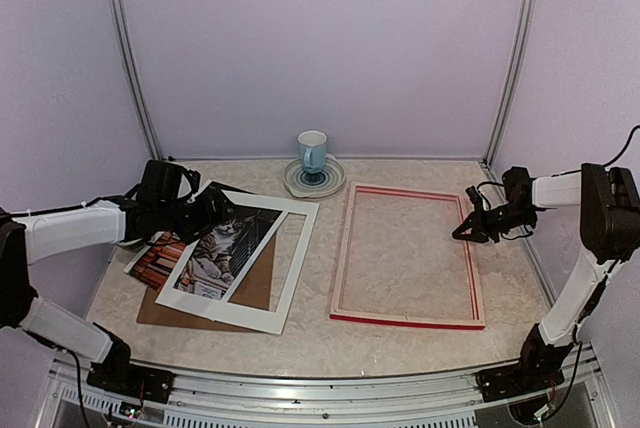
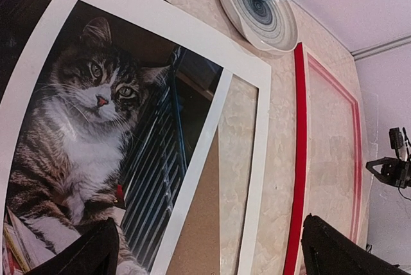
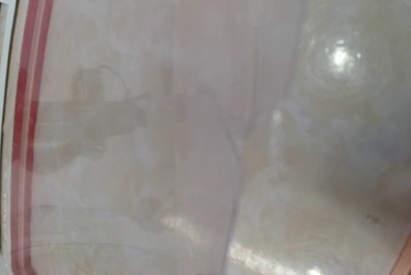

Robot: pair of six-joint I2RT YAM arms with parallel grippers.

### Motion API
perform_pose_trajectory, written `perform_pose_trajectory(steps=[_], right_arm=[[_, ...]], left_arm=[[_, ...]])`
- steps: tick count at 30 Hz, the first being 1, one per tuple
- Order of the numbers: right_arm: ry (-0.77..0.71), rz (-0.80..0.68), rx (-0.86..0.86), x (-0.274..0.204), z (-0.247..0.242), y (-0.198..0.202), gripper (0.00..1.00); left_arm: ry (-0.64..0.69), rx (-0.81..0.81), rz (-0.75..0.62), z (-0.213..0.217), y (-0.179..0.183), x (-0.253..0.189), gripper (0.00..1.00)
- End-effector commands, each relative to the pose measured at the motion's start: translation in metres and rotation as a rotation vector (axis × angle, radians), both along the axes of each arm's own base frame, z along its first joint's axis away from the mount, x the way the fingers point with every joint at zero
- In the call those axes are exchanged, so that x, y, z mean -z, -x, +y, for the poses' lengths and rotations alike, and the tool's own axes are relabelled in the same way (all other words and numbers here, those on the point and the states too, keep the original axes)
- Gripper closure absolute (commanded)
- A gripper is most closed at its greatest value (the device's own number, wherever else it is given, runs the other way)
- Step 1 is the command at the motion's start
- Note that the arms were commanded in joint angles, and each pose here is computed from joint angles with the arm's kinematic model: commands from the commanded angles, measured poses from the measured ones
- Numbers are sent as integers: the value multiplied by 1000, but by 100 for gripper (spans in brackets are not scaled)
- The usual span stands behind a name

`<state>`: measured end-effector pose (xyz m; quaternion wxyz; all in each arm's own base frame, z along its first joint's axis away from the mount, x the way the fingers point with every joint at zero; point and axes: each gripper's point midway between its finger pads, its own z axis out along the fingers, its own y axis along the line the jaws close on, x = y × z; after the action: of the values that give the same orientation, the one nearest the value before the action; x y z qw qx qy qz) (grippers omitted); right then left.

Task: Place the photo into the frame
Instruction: Place the glass panel at the frame body.

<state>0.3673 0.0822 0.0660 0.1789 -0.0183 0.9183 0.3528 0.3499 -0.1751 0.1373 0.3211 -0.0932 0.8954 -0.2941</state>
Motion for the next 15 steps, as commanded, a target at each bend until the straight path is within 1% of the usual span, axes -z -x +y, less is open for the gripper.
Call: perform_pose_trajectory(steps=[1,6,15], right_arm=[[46,-8,4,-3,-9,4,100],[63,-23,1,-7,-11,4,100],[115,3,12,4,-18,6,100]], left_arm=[[10,20,5,-5,3,5,2],[13,22,3,-6,3,4,2],[14,22,7,-6,4,5,2]])
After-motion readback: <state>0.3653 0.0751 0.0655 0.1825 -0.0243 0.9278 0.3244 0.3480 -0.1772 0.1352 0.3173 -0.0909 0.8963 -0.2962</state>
